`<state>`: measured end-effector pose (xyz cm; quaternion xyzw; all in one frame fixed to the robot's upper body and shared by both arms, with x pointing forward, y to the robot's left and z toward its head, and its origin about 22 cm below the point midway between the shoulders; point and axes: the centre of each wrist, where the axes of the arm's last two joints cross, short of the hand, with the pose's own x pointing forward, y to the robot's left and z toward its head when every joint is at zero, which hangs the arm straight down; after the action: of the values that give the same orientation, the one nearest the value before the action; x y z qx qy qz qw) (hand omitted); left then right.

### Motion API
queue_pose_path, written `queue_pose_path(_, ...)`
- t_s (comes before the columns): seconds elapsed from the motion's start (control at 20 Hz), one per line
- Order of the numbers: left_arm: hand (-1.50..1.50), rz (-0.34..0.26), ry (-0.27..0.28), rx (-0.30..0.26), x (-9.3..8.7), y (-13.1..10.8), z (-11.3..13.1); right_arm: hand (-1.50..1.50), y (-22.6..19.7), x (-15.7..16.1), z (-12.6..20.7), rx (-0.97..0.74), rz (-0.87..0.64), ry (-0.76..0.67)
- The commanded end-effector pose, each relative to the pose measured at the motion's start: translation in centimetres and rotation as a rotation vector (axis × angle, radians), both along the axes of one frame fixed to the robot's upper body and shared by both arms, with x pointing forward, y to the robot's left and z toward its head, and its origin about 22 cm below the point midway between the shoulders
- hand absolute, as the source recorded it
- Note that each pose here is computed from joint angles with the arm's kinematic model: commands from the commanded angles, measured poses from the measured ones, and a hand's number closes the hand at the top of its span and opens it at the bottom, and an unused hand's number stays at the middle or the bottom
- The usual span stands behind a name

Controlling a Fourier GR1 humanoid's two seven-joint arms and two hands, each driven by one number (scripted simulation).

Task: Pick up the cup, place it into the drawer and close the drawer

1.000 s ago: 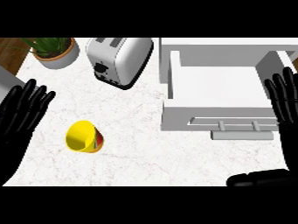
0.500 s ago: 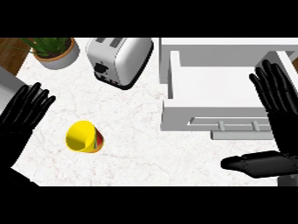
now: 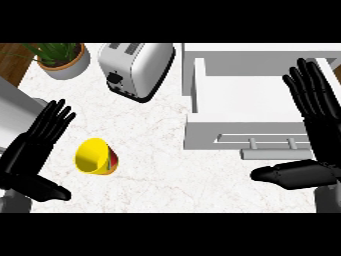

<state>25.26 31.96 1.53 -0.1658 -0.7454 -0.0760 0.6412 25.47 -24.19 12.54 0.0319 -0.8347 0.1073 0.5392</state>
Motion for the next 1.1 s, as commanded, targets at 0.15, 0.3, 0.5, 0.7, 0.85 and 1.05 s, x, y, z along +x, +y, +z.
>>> queue_pose_path(0.15,-1.50,0.056,0.055,0.069,0.6,0.8,-5.3,-1.50,0.2,1.0,1.9,0.006,-0.011,-0.022)
queue_pose_path(0.3,-1.50,0.048,0.089,0.062,0.2,1.4,-7.5,-1.50,-2.2,0.7,2.1,-0.023,0.000,-0.024)
queue_pose_path(0.5,-1.50,0.068,0.090,0.083,1.1,3.8,-9.2,-1.50,0.0,1.6,0.9,-0.014,0.002,-0.021)
queue_pose_path(0.7,-1.50,0.070,0.101,0.088,2.5,1.5,-11.4,-1.50,-1.5,1.1,0.6,0.008,-0.006,-0.020)
queue_pose_path(0.85,-1.50,0.077,0.101,0.102,0.0,3.8,-13.5,-1.50,-0.2,0.4,2.1,-0.011,-0.002,-0.019)
queue_pose_path(1.05,-1.50,0.093,0.086,0.101,2.4,3.6,-12.9,-1.50,-1.6,2.7,2.7,-0.004,-0.003,-0.014)
